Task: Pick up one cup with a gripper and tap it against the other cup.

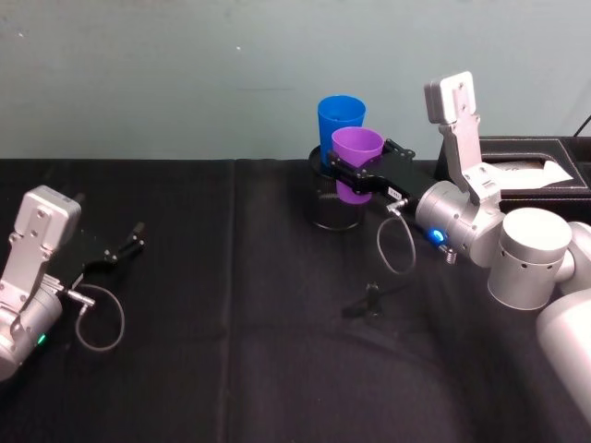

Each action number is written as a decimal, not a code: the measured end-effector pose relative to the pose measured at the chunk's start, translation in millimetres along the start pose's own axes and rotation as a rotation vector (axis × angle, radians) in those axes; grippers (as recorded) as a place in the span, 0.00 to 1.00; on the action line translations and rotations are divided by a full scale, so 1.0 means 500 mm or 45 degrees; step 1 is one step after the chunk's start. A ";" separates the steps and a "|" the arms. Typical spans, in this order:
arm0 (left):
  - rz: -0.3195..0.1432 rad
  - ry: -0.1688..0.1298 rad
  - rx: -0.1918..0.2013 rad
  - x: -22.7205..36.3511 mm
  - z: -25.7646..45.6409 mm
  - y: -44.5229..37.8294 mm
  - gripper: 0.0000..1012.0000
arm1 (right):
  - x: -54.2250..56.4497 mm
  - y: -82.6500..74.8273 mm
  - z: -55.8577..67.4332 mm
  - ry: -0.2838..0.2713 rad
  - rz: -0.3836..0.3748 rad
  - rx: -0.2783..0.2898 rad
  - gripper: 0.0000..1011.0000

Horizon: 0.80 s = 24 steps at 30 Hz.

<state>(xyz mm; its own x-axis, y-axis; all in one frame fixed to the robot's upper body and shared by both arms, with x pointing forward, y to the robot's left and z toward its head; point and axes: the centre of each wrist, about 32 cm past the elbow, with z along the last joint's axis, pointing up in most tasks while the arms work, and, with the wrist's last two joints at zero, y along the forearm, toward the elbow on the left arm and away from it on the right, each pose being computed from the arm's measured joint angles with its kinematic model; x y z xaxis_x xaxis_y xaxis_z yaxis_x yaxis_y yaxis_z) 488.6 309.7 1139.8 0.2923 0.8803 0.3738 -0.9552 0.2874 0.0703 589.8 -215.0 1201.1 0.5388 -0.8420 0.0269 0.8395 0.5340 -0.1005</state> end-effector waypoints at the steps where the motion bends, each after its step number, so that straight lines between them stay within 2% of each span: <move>1: 0.000 0.000 0.000 0.000 0.000 0.000 0.99 | 0.000 0.000 0.000 0.000 0.000 0.000 0.72; 24: 0.000 0.000 0.000 0.000 0.000 0.000 0.99 | 0.000 0.000 0.000 0.000 0.000 0.000 0.72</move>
<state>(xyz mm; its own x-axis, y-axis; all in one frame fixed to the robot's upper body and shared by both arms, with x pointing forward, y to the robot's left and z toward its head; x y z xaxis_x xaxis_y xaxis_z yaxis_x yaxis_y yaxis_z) 488.6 309.7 1139.8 0.2923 0.8803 0.3737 -0.9552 0.2874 0.0702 589.8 -215.0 1201.1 0.5388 -0.8420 0.0268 0.8395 0.5340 -0.1005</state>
